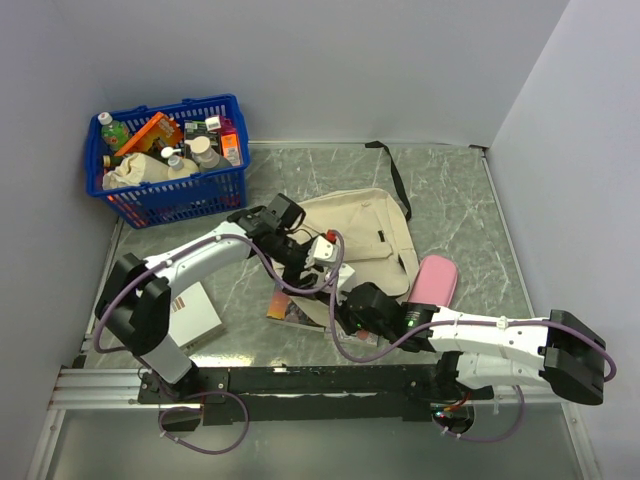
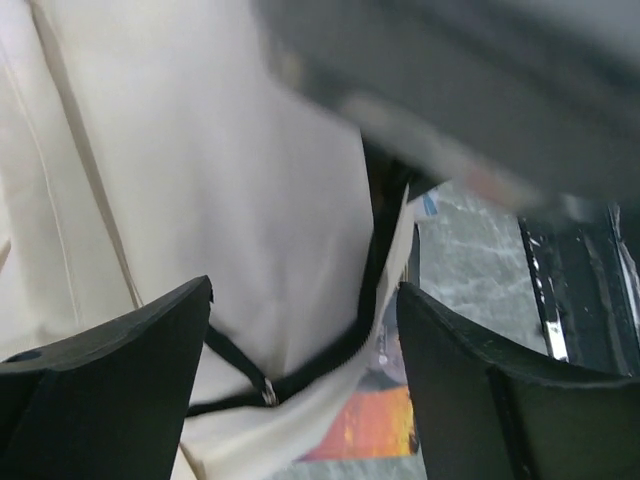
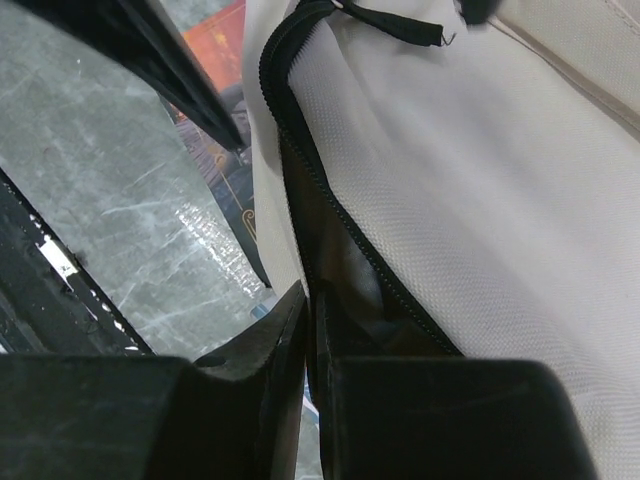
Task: Pack the student bag
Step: Unzip the student bag at the center of the board.
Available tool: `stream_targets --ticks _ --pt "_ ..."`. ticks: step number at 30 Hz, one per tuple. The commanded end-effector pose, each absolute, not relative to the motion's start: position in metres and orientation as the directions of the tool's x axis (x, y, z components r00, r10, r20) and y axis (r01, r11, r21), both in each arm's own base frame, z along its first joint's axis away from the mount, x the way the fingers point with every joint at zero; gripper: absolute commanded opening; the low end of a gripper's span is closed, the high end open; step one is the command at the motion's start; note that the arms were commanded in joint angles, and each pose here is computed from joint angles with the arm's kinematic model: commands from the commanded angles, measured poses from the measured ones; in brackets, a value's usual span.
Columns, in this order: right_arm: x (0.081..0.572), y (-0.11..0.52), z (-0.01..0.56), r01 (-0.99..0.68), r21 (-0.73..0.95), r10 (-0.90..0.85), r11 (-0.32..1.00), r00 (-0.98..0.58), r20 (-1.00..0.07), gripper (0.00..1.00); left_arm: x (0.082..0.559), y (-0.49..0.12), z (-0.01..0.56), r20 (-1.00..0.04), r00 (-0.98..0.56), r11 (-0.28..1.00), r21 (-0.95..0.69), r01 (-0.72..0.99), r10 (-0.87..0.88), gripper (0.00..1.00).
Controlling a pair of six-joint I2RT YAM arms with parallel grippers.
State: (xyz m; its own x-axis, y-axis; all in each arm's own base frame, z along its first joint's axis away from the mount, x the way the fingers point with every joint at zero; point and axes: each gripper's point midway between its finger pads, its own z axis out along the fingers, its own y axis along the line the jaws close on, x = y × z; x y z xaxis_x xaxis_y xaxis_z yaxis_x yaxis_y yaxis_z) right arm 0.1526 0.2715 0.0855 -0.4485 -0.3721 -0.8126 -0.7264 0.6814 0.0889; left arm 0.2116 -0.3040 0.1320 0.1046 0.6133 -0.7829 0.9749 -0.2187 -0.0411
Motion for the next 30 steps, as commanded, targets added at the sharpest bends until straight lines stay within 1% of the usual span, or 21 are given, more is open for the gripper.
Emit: stream_targets --ticks 1,3,6,7,9,10,12,13,16,17,18,20,21,22,25,28,30 --pt "0.152 0.288 0.103 -0.736 0.135 -0.31 0.664 -0.435 -0.846 0.12 0.222 -0.33 0.143 -0.81 0.157 -0.218 0.037 0.975 0.565 0.76" --pt "0.151 0.288 0.103 -0.736 0.139 -0.308 0.662 -0.436 -0.846 0.12 0.231 -0.331 0.14 -0.802 0.128 -0.167 0.036 0.985 0.584 0.72" --pt "0.151 0.289 0.103 -0.734 0.148 -0.302 0.663 -0.443 -0.845 0.11 0.237 -0.334 0.137 -0.801 0.12 -0.141 0.045 0.989 0.587 0.64" --pt "0.15 0.289 0.103 -0.734 0.15 -0.301 0.662 -0.444 -0.844 0.11 0.238 -0.335 0.137 -0.803 0.112 -0.131 0.043 0.99 0.586 0.56" --pt "0.151 0.288 0.103 -0.731 0.151 -0.299 0.665 -0.446 -0.843 0.11 0.243 -0.335 0.136 -0.801 0.102 -0.11 0.045 0.993 0.59 0.48" --pt "0.151 0.288 0.103 -0.73 0.151 -0.298 0.667 -0.447 -0.843 0.1 0.244 -0.335 0.134 -0.798 0.086 -0.093 0.038 0.995 0.596 0.35" --pt "0.153 0.287 0.107 -0.723 0.15 -0.288 0.674 -0.445 -0.848 0.11 0.253 -0.335 0.135 -0.79 0.087 -0.057 0.066 0.996 0.606 0.17" --pt "0.153 0.286 0.109 -0.719 0.151 -0.281 0.678 -0.443 -0.852 0.11 0.257 -0.335 0.138 -0.788 0.087 -0.041 0.078 0.996 0.609 0.01" --pt "0.159 0.285 0.121 -0.703 0.149 -0.245 0.695 -0.426 -0.871 0.16 0.284 -0.331 0.158 -0.795 0.075 0.051 0.131 0.99 0.602 0.01" --pt "0.161 0.286 0.126 -0.697 0.154 -0.224 0.7 -0.42 -0.88 0.17 0.294 -0.328 0.166 -0.799 0.07 0.086 0.15 0.985 0.597 0.01" --pt "0.163 0.286 0.131 -0.693 0.159 -0.207 0.703 -0.414 -0.886 0.17 0.311 -0.329 0.186 -0.814 0.088 0.125 0.193 0.973 0.574 0.01" --pt "0.173 0.285 0.141 -0.668 0.144 -0.177 0.73 -0.389 -0.904 0.17 0.346 -0.316 0.208 -0.828 0.059 0.24 0.229 0.943 0.558 0.01" --pt "0.179 0.284 0.145 -0.656 0.146 -0.16 0.74 -0.383 -0.91 0.17 0.363 -0.314 0.237 -0.847 0.082 0.284 0.266 0.921 0.525 0.01" --pt "0.184 0.285 0.147 -0.649 0.139 -0.159 0.748 -0.379 -0.912 0.16 0.385 -0.301 0.255 -0.864 0.067 0.359 0.277 0.891 0.499 0.01" --pt "0.197 0.285 0.144 -0.626 0.149 -0.146 0.766 -0.395 -0.907 0.13 0.42 -0.281 0.307 -0.889 0.116 0.456 0.334 0.825 0.442 0.01" --pt "0.213 0.283 0.128 -0.579 0.193 -0.121 0.792 -0.459 -0.88 0.13 0.429 -0.265 0.332 -0.898 0.144 0.506 0.36 0.784 0.415 0.01" --pt "0.215 0.284 0.111 -0.567 0.214 -0.135 0.795 -0.511 -0.849 0.13 0.429 -0.256 0.326 -0.898 0.128 0.524 0.355 0.774 0.42 0.01"
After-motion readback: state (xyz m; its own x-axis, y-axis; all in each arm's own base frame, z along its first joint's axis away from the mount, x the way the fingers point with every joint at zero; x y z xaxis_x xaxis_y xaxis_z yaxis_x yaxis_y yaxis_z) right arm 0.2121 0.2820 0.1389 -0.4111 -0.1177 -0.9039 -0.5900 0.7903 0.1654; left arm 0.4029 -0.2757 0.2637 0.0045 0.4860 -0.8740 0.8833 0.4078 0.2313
